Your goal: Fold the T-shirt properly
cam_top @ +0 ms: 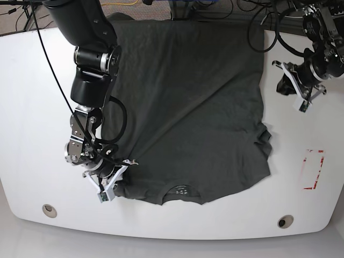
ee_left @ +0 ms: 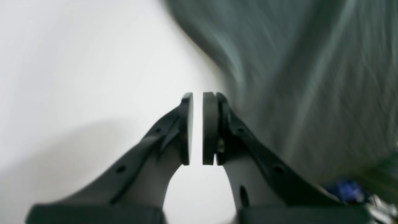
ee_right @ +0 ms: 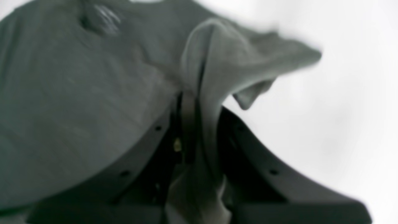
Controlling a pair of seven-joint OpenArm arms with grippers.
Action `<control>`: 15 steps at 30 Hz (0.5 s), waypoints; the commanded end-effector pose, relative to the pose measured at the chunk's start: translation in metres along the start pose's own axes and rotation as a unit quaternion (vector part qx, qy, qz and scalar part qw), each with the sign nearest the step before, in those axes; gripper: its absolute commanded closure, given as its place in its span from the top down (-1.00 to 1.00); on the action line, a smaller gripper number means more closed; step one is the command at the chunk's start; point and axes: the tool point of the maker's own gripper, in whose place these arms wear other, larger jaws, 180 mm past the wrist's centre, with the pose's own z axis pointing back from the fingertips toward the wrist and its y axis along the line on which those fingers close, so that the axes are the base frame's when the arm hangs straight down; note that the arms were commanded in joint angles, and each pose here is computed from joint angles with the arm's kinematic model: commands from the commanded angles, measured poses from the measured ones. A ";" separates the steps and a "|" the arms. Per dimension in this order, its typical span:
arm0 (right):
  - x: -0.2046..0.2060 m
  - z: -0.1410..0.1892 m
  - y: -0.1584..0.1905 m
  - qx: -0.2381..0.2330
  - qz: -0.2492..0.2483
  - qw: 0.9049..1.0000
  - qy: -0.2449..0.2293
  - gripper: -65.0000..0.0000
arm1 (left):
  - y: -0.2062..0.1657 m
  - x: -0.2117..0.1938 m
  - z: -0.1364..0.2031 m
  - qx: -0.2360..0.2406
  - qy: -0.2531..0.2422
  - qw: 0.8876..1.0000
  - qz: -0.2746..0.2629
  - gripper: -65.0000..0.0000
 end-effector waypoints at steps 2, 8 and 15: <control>0.049 0.015 -0.008 -0.015 0.026 0.998 -0.049 -1.00 | 0.015 0.036 0.010 0.020 -0.036 0.999 -0.031 -0.88; 0.078 0.033 -0.021 -0.039 0.058 0.995 -0.066 -1.00 | 0.038 0.083 0.022 0.055 -0.054 0.996 -0.053 -0.88; 0.111 0.046 -0.011 -0.048 0.126 0.987 -0.083 -1.00 | 0.058 0.142 0.043 0.090 -0.100 0.988 -0.080 -0.87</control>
